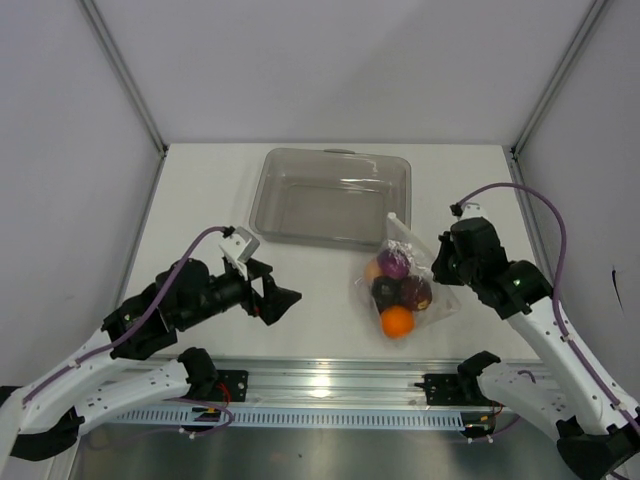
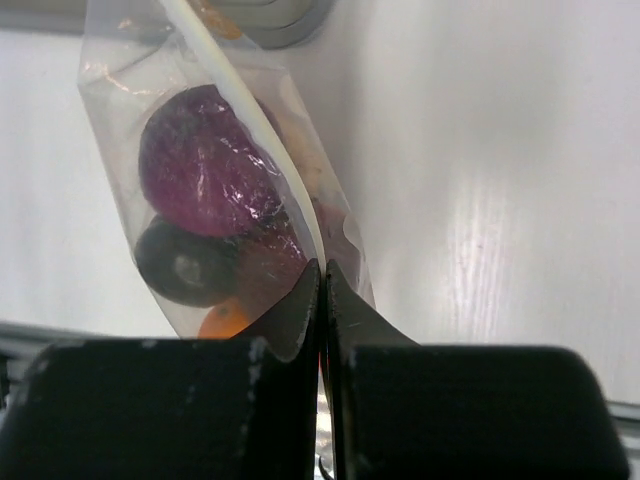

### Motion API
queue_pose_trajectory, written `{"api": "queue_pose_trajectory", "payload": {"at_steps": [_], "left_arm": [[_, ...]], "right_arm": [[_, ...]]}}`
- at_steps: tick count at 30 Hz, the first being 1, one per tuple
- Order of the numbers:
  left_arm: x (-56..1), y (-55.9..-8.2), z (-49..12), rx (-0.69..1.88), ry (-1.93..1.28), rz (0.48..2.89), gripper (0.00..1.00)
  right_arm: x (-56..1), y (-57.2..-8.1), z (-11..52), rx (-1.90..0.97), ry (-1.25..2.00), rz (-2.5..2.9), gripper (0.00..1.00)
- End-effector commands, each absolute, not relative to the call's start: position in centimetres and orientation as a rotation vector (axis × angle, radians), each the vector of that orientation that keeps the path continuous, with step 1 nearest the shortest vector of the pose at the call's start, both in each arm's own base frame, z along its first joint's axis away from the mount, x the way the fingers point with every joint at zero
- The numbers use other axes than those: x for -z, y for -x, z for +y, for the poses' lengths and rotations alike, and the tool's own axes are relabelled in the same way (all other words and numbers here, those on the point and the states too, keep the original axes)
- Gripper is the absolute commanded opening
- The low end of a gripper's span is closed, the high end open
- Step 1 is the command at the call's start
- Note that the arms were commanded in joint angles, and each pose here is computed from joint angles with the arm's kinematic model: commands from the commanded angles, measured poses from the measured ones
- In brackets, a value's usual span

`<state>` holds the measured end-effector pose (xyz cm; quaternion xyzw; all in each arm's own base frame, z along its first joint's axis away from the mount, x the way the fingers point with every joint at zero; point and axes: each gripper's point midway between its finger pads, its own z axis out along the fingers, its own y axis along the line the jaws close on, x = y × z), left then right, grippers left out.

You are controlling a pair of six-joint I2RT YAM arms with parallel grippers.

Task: Place the food in the zip-top bag and seal the zipper
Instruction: Place the zipper food storage bag at the center of the board.

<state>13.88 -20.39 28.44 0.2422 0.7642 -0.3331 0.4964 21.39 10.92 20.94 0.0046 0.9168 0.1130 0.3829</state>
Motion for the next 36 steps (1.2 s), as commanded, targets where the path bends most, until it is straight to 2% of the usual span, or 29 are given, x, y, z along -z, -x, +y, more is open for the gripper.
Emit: {"api": "queue_pose_trajectory", "payload": {"at_steps": [1,14,20,30,33,34,36], "left_arm": [[-28.5,-13.5,-21.6,0.883,-0.599,1.832,1.0],[-26.7,-12.5,-23.4,0.977,-0.656,1.86,1.0],[-26.3,-12.2,-23.9,1.005,-0.673,1.87,1.0],[-26.3,-11.6,-23.8,1.028,-0.686,1.875,0.99],[-26.0,-11.6,-23.3,1.012,-0.673,1.883,1.0],[-25.9,-11.7,-23.3,1.009,-0.67,1.886,0.99],[-25.6,-11.5,-23.3,1.016,-0.669,1.89,1.0]], "right_arm": [[-21.5,-22.5,7.8,-0.173,-0.172,2.287,0.0],[-20.7,-25.0,-1.1,-0.02,-0.574,2.24,0.0],[-18.4,-26.6,-6.2,0.015,-0.785,2.198,0.0],[-14.1,-28.5,-10.7,0.068,-1.038,2.175,0.0],[-13.0,-28.0,-11.6,0.095,-1.083,2.167,0.08],[-12.7,-28.1,-11.3,0.065,-1.081,2.174,0.16],[-12.2,-28.2,-11.0,0.038,-1.086,2.184,0.22]]}}
